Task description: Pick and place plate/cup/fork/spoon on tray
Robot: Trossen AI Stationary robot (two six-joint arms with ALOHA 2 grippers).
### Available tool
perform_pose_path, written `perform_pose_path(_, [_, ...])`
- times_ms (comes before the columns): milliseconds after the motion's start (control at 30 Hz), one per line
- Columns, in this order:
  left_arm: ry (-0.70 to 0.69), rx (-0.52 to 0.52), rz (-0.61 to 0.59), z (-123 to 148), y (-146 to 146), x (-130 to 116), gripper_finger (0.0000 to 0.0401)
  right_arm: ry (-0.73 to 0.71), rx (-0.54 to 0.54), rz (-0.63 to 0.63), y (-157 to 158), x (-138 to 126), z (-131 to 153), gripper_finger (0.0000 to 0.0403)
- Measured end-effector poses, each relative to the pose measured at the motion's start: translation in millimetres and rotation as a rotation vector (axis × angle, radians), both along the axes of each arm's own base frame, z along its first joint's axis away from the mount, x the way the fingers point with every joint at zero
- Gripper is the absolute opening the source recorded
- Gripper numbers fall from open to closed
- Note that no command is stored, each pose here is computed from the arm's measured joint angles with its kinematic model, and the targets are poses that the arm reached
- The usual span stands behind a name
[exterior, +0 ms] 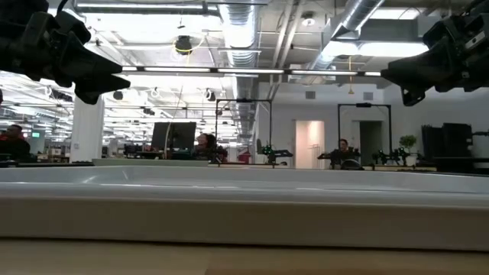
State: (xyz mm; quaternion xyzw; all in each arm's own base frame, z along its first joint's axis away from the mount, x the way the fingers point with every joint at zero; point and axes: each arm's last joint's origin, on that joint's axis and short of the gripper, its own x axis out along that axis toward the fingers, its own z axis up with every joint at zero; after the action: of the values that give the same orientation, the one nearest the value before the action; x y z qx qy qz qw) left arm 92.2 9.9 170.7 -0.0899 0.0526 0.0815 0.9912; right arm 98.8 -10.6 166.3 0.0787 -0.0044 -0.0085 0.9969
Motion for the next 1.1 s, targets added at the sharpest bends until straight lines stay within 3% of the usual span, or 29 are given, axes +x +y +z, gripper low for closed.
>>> perform_pose_path(467, [-0.004,-0.004,0.001,0.2,0.0,0.1,0.022,0.0,0.0,0.0,0.0,0.0,0.1,0.0129])
perform_pose_path(733, [-0.083,-0.006,0.004,6.6,0.2,1.0,0.022,0.001,0.0,-0.02,-0.7,-0.1,-0.1,0.0129])
perform_pose_path(1100, [-0.142,-0.094,0.057,11.2,1.5,0.7,0.022,0.001,0.001,-0.022,-0.8,0.0,-0.1,0.0129])
